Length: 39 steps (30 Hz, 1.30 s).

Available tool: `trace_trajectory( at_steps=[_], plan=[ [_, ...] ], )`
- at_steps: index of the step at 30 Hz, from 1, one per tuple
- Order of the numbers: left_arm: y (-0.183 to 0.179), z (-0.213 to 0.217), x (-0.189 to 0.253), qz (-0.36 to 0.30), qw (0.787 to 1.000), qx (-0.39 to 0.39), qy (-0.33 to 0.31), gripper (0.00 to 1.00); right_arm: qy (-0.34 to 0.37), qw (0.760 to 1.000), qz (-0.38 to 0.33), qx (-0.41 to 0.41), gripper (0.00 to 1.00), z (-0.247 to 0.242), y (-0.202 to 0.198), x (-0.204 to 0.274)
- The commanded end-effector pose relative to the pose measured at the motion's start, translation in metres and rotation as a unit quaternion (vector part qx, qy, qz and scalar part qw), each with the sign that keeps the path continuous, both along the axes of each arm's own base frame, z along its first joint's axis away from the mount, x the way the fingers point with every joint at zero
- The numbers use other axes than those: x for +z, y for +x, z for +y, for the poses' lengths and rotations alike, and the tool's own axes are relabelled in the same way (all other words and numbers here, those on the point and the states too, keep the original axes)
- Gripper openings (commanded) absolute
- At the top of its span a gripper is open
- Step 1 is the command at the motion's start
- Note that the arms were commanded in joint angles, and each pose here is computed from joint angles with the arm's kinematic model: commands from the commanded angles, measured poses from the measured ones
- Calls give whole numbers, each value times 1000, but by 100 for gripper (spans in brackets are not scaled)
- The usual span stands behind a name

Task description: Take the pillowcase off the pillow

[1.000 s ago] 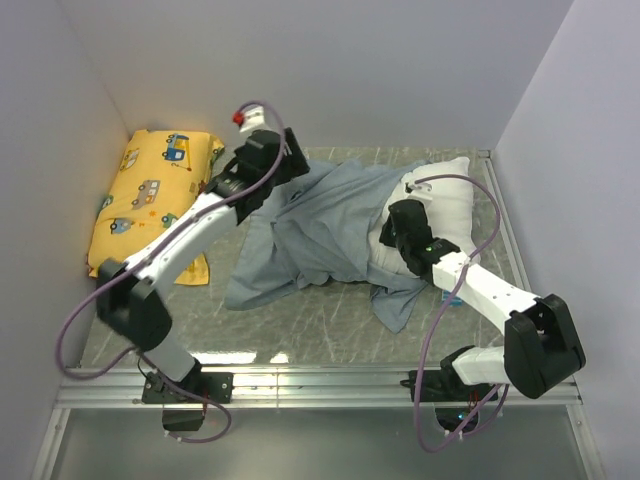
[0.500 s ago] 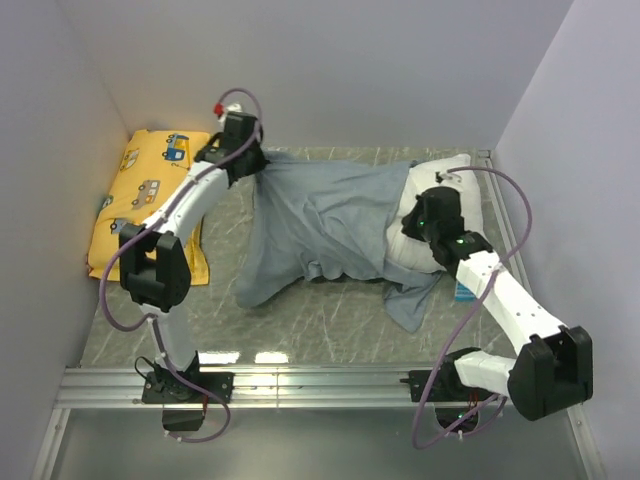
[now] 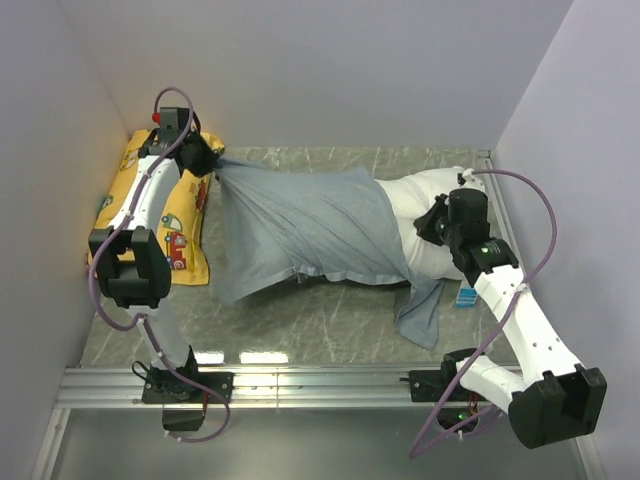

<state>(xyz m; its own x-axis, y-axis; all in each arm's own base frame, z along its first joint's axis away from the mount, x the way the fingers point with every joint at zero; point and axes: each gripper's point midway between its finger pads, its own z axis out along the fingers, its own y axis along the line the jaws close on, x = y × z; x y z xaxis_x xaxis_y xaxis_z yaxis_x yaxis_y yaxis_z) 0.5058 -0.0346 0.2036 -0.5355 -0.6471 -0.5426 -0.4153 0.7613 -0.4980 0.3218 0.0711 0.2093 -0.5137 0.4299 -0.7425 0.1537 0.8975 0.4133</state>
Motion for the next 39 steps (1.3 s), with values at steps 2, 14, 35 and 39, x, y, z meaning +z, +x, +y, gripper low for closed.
trace_trajectory(
  at_steps=[2,14,35,39],
  plan=[
    [36,29,67,-110,992,0,64,4,-42,995,-53,-77,0,-28,13,45],
    [-90,-77,73,-130,975,-132,119,80,-57,997,-3,-44,0,8,56,9],
    [-293,-148,-71,-50,966,-247,60,84,-86,996,3,-29,0,12,73,12],
    [-284,-139,-69,-53,972,-217,78,72,-92,995,-2,-32,0,9,72,21]
  ],
)
